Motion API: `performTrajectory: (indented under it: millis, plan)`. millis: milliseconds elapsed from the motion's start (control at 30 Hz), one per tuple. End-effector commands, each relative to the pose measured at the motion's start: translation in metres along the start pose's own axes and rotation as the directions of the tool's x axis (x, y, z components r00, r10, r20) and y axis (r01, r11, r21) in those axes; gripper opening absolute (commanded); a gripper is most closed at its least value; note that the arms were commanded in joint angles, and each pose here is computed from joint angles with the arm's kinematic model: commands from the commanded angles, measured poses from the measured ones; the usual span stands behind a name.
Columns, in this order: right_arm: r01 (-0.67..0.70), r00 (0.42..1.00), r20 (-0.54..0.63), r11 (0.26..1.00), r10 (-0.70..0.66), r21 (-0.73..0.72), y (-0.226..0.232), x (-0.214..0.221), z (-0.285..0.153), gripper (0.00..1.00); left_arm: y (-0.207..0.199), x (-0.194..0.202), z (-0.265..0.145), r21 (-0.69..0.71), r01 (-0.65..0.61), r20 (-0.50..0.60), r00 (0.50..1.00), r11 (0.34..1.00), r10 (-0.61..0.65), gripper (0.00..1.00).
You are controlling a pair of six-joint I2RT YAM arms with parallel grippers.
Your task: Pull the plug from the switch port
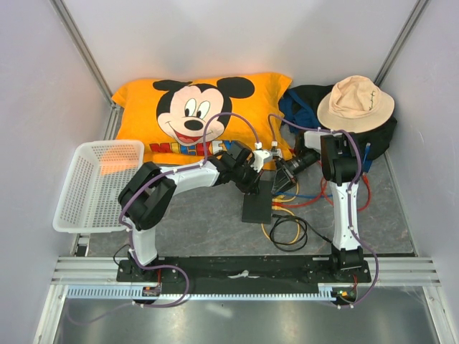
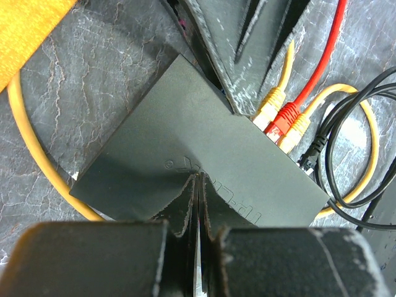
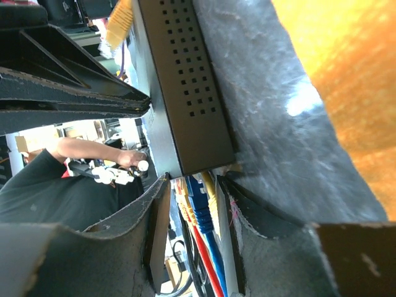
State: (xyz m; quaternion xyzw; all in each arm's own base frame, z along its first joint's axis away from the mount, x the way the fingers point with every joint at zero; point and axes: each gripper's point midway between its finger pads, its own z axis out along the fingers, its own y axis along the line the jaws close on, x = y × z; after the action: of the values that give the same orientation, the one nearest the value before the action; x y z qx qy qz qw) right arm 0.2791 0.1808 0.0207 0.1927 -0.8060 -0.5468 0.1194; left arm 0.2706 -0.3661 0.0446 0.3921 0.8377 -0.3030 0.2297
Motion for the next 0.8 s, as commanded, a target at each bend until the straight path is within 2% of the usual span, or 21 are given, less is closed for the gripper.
performTrajectory:
  millis: [0,433,500,567,700,767]
  plan:
    - [-0.040,0.999,-0.030,0.999,0.041,0.029,-0.014,0.002,-0.008,0.42,0.019,0.049,0.009,-0.089,0.036,-0.141,0.989,0.995,-0.049,0.02]
    - [-0.038,0.995,-0.086,0.997,0.044,0.073,-0.024,0.015,-0.008,0.33,0.021,0.045,0.009,-0.098,0.025,-0.134,0.990,0.995,-0.038,0.02]
    - [-0.033,0.996,-0.084,0.997,0.039,0.075,-0.023,0.014,-0.010,0.35,0.021,0.046,0.009,-0.098,0.025,-0.135,0.990,0.995,-0.039,0.02]
    - [-0.028,0.996,-0.077,0.997,0.034,0.074,-0.023,0.014,-0.011,0.43,0.021,0.045,0.009,-0.098,0.023,-0.133,0.991,0.995,-0.036,0.02]
    - [-0.026,0.997,-0.076,0.997,0.032,0.072,-0.023,0.013,-0.011,0.44,0.021,0.045,0.009,-0.101,0.023,-0.134,0.990,0.995,-0.036,0.02]
    - [-0.031,0.996,-0.082,0.997,0.037,0.073,-0.024,0.016,-0.010,0.40,0.021,0.046,0.009,-0.100,0.024,-0.135,0.990,0.995,-0.037,0.02]
